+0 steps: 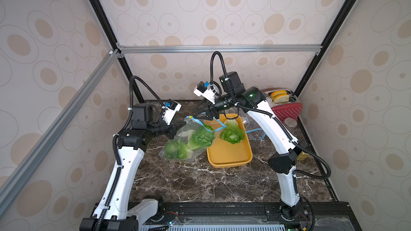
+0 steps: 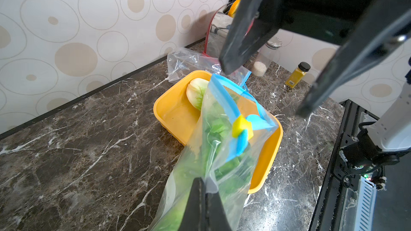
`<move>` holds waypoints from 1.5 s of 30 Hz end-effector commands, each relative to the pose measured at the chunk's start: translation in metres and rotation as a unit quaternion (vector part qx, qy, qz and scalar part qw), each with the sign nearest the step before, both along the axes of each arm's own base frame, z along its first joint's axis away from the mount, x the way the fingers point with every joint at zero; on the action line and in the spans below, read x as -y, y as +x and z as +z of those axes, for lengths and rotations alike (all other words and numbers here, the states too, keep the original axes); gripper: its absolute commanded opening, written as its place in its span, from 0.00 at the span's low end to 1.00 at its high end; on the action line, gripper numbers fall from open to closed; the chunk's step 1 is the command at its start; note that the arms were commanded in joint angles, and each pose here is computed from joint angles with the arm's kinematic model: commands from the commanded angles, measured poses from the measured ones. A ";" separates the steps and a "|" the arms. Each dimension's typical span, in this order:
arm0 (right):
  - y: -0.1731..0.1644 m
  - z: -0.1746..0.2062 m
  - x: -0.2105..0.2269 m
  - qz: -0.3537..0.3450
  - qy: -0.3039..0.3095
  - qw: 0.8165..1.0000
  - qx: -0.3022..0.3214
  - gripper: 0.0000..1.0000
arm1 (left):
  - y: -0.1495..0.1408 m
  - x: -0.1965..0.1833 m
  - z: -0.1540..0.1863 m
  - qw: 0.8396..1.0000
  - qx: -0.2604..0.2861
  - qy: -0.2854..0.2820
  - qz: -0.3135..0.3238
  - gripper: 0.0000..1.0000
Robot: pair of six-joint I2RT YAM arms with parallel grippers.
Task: Put the chinese cabbages into a zipper bag and zip it
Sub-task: Zip the zipper on the zipper food storage bag.
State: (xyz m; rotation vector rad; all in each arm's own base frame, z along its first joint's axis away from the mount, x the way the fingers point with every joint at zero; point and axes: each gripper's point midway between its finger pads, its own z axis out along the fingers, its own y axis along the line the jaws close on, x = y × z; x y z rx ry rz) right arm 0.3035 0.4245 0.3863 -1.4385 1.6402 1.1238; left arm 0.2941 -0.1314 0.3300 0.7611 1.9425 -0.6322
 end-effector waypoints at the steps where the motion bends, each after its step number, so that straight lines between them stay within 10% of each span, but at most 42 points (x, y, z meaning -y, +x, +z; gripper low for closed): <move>1: -0.009 0.001 -0.012 0.031 0.011 0.999 0.025 0.46 | -0.002 0.003 0.019 0.999 0.027 -0.005 -0.020 0.00; 21: -0.014 -0.028 -0.023 0.059 -0.006 0.998 -0.002 0.31 | 0.001 0.003 0.011 1.000 0.016 0.000 -0.022 0.00; 37: -0.017 -0.027 -0.018 0.059 -0.011 0.998 -0.001 0.00 | 0.008 0.003 0.014 1.000 0.018 0.002 -0.018 0.00; 45: -0.023 -0.017 -0.014 0.059 -0.005 0.998 0.005 0.00 | 0.001 0.016 0.031 0.996 0.032 -0.021 -0.077 0.22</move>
